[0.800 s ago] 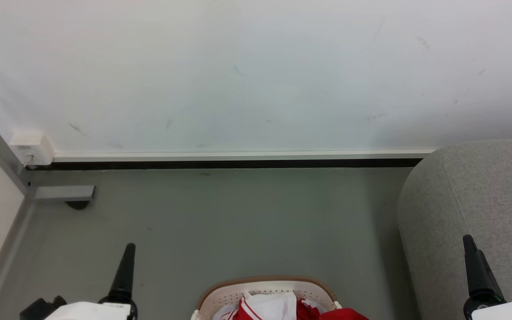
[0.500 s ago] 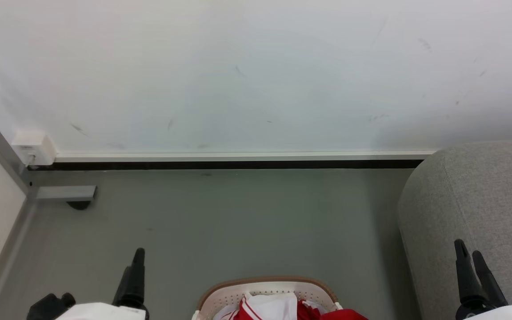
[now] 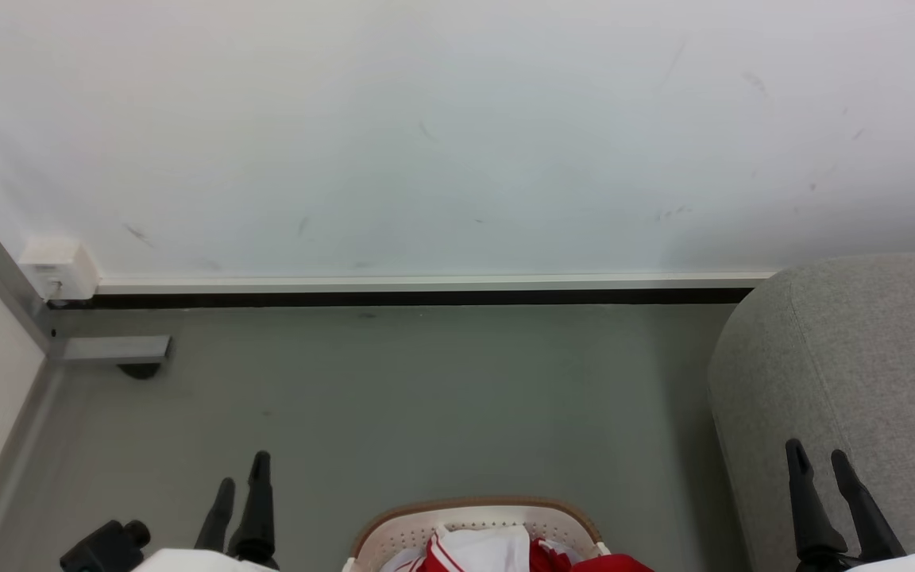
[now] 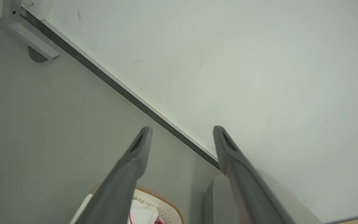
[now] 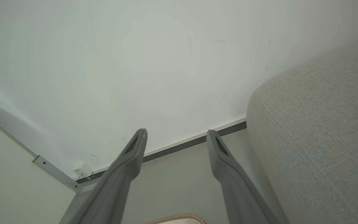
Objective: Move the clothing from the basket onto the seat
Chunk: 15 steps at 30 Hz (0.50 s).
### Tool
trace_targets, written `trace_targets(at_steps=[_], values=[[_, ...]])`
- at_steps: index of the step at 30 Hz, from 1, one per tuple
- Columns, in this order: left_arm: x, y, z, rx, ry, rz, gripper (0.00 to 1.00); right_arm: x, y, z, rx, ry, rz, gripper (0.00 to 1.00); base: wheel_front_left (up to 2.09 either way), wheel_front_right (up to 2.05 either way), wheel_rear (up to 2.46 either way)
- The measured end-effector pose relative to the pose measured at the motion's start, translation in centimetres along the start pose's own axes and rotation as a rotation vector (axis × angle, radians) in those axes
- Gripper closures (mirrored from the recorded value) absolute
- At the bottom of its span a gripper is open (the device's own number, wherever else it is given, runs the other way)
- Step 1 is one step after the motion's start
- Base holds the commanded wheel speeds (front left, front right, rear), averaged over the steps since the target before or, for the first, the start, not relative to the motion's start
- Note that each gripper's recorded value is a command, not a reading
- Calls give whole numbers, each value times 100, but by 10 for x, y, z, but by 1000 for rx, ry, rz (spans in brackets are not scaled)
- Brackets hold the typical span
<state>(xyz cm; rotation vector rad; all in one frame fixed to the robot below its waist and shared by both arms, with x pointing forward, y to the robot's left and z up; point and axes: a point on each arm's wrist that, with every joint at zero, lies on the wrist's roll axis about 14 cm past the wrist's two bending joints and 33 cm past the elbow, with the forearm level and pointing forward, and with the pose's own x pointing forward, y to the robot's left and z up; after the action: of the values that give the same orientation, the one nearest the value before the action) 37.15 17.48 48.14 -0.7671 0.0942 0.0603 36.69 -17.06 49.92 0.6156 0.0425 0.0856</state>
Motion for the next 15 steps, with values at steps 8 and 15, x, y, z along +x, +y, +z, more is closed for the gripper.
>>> trace_targets(at_steps=[8, 15], values=[[-2, -6, -1, 114, -9, -22, 0, -3, 3, 4, -119, -16, 19, 0, 0, 0, 0], [-3, -10, 2, 217, -34, -38, 0, -6, 2, 9, -212, -35, 21, 0, 0, 0, 0]])
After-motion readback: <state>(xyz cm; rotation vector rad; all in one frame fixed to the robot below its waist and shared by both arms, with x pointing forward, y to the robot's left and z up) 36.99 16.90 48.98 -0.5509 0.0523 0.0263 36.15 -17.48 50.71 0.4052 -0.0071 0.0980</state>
